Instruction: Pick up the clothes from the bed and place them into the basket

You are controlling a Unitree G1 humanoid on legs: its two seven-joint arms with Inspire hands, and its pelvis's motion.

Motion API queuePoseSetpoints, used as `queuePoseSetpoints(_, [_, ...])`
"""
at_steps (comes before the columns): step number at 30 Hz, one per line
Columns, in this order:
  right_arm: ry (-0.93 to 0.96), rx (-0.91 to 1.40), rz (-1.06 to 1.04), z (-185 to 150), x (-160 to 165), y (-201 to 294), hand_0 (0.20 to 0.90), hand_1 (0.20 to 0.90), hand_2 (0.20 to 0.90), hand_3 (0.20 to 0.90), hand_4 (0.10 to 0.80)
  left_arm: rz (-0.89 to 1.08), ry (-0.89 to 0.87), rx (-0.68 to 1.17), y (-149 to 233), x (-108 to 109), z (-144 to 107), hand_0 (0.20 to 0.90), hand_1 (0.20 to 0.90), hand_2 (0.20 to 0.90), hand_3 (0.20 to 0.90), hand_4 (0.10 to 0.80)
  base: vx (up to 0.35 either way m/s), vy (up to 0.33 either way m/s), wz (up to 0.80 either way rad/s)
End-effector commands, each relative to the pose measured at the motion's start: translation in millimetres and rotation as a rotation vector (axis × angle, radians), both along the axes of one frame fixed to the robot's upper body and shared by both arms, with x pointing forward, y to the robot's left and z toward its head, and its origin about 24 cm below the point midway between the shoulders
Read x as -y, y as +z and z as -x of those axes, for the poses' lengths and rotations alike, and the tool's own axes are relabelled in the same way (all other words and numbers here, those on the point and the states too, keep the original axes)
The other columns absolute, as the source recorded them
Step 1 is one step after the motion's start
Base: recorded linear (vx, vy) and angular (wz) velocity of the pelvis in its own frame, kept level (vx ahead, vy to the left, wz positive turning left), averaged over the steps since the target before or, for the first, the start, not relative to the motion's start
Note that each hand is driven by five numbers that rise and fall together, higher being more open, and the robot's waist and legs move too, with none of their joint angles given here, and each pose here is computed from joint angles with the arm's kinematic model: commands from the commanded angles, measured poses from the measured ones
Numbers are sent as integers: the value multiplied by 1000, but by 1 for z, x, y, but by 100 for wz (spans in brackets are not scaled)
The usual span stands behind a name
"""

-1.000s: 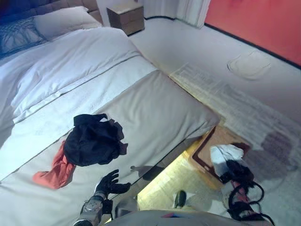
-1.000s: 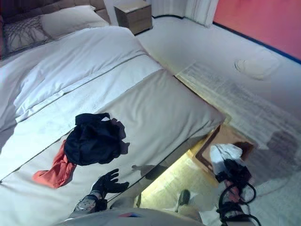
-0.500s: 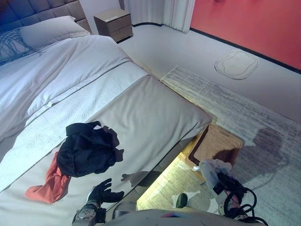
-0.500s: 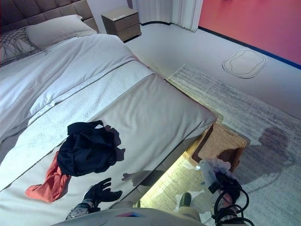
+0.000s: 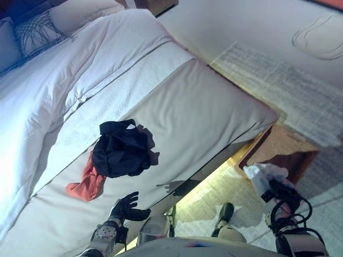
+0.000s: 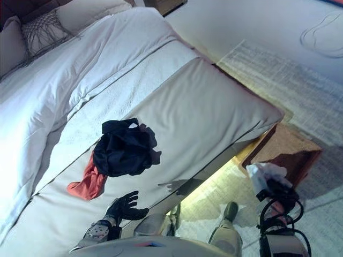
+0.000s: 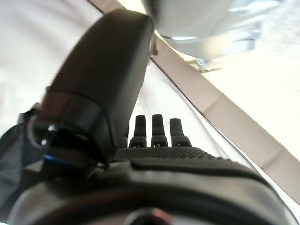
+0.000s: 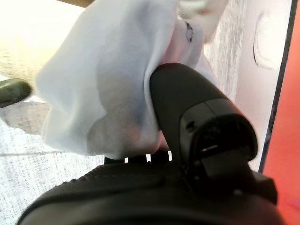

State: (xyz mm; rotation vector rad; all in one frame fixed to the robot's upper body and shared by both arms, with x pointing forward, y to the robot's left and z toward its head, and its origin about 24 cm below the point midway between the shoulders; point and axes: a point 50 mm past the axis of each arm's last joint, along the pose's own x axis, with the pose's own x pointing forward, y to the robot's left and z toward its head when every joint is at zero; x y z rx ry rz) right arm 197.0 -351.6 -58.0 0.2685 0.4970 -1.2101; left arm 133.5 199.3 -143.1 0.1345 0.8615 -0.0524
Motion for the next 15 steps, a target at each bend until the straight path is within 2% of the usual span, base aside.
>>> queuePoseSetpoints(1, [-96,224,195,-38,37,69,300,300,300,200,100,17,1,183,21,-1,-42,900,900,900,900,800,-165,73,-15])
queuePoseSetpoints(6, [-202,397,356,-61,62,143,300,300,300,200,100,52,13,265,33,2,-58,900,900,900,900,800,-155,34,-14])
queuePoseSetpoints(11, [-280,441,415,-62,76,176,300,300,300,200,100,56,10,277,35,1,-59,900,900,900,900,800,-17,26,-10])
queuePoseSetpoints(12, [-294,444,420,-61,88,193,460,460,460,387,287,70,19,288,37,0,-60,900,900,900,900,800,-23,52,-1])
queuePoseSetpoints(13, [-292,441,419,-61,90,197,752,752,752,727,627,74,22,290,38,0,-60,900,900,900,900,800,-41,47,-5])
queuePoseSetpoints(14, [-294,444,408,-60,93,202,900,900,900,900,800,77,25,294,39,-1,-61,900,900,900,900,800,-42,5,-12])
queuePoseSetpoints(15, [-305,456,408,-61,96,210,900,900,900,900,800,79,27,300,40,-2,-62,900,900,900,900,800,-36,-5,-16])
